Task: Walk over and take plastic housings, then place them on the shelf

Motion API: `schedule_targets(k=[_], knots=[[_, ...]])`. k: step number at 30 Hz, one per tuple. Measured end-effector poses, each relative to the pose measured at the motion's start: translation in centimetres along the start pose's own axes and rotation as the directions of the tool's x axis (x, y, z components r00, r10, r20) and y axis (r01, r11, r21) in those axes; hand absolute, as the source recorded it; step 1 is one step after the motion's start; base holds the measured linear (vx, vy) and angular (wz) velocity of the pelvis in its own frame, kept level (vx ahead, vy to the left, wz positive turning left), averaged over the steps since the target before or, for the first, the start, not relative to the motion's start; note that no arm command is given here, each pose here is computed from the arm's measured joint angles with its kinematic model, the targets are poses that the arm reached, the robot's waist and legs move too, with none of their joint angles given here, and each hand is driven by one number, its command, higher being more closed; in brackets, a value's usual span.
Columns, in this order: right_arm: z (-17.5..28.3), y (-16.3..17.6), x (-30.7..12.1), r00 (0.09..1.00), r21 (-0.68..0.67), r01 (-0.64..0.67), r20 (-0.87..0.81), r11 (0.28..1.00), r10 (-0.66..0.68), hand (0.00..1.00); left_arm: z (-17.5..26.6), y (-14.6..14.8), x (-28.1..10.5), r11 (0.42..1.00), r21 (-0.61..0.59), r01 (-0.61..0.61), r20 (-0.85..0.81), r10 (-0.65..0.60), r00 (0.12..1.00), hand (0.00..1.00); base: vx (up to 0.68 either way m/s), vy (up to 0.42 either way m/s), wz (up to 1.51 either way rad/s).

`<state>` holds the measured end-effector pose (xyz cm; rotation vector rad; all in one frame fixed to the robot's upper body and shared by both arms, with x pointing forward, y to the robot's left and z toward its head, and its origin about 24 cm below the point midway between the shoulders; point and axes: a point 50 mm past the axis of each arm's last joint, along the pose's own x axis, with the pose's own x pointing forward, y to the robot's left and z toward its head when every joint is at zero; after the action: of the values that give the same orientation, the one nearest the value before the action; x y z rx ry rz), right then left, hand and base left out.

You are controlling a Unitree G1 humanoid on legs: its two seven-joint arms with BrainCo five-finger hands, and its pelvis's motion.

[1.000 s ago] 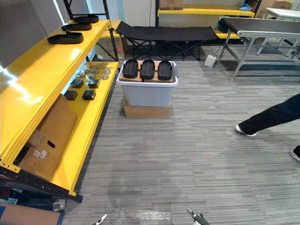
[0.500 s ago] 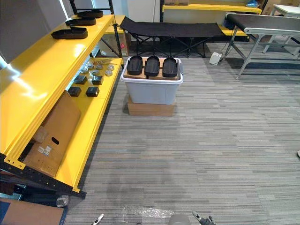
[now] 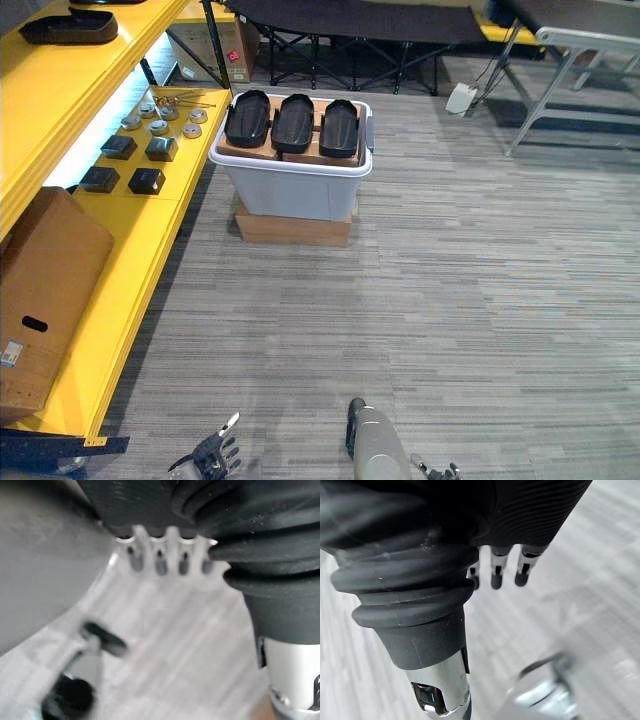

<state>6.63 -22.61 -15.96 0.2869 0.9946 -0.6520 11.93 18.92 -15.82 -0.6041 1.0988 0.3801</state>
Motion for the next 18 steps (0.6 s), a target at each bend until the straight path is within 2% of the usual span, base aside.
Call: schedule_targets(k=[3,8,12,15,18], knots=[[0.7,-0.4,0.2,1.000,-0.009,0.006,0.029,1.000,-0.006,0.00,0.2,-0.1,0.0,1.000,-0.005,0.007,0.022,-0.007,1.000,0.00,0.43,-0.243,0.02],[3.6,0.4,0.9,0.993,0.019,0.009,0.118,1.000,-0.011,0.00,0.0,0.4,-0.3,0.996,-0.084,0.010,0.060,-0.005,0.998,0.00,0.30,0.023,-0.09],[3.8,0.8,0.9,0.993,0.035,-0.009,0.122,0.999,0.004,0.00,-2.8,3.4,-1.1,0.995,-0.058,-0.077,-0.025,0.076,0.997,0.00,0.33,0.195,-0.27],[3.5,1.4,1.0,0.998,0.058,-0.027,0.062,0.998,0.023,0.00,-2.9,5.1,-1.5,0.992,-0.018,-0.126,-0.046,0.125,0.991,0.00,0.40,0.174,0.12],[2.1,2.1,0.9,0.999,0.101,-0.035,-0.018,0.994,0.037,0.00,-2.1,5.2,-1.5,0.992,0.034,-0.124,-0.024,0.125,0.992,0.00,0.51,0.189,0.12]])
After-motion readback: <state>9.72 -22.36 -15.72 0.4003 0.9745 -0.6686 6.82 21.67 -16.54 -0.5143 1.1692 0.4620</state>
